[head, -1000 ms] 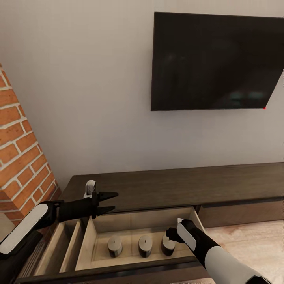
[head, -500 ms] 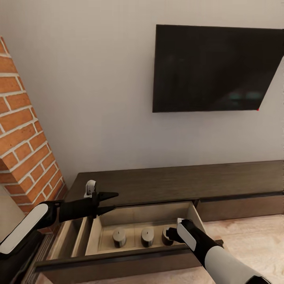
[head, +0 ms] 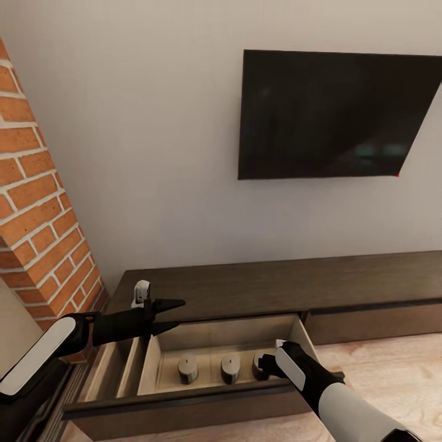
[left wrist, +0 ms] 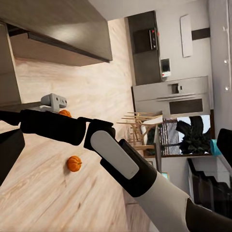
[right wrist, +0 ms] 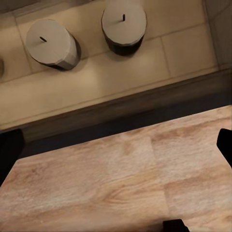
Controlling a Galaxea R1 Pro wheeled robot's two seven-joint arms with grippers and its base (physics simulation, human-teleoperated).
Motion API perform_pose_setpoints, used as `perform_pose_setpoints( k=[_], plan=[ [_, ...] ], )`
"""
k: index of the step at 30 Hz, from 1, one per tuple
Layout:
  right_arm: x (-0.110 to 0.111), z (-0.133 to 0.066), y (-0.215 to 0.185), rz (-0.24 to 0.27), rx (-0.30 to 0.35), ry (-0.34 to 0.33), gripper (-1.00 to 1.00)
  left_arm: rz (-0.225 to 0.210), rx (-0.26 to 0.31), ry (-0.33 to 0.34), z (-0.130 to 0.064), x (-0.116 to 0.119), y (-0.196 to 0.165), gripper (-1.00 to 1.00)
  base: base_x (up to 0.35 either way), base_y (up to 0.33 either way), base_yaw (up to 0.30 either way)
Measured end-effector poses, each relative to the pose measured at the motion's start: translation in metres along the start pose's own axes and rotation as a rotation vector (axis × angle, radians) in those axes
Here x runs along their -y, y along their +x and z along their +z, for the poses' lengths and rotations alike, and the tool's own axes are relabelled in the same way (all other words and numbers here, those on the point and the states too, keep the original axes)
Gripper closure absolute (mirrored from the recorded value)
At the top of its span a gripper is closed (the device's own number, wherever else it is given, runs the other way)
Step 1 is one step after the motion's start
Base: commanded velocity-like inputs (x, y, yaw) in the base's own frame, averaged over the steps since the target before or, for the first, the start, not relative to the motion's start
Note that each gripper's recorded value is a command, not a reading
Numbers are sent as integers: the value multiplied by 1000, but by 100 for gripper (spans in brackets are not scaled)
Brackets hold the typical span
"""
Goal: Place each of the two pumpkins and all three candles from the living room inside a cabinet in the living room (use any cabinet), then make sure every cabinet is closed, and position the cauldron so it is next to a table in the living room.
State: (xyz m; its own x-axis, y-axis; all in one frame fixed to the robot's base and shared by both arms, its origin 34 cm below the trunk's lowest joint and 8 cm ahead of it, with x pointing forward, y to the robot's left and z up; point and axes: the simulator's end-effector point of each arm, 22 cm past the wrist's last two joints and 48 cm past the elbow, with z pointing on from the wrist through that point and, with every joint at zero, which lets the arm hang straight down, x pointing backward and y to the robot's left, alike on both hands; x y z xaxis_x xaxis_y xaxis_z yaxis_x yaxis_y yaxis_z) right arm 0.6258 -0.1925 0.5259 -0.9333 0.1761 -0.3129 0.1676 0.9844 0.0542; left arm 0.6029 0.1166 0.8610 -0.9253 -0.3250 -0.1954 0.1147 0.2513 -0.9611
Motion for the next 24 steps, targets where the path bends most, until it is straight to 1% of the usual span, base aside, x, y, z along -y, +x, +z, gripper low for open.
perform_pose_setpoints(
  k=[4, 7, 21, 24],
  plan=[
    [0, -7, -3, 0, 0, 1, -100, 0, 0, 0, -1, 7, -2, -100, -14, 0, 0],
    [-1, -12, -5, -1, 0, 1, -100, -1, 0, 0, -2, 12, -4, -100, -184, 42, 0],
    [-2, -35, -16, -1, -1, 1, -100, -1, -1, 0, -6, 36, -11, -100, -303, 87, 0],
    [-2, -35, -16, -1, -1, 1, -100, -1, 0, -1, -6, 36, -11, -100, -331, 29, 0]
  ],
)
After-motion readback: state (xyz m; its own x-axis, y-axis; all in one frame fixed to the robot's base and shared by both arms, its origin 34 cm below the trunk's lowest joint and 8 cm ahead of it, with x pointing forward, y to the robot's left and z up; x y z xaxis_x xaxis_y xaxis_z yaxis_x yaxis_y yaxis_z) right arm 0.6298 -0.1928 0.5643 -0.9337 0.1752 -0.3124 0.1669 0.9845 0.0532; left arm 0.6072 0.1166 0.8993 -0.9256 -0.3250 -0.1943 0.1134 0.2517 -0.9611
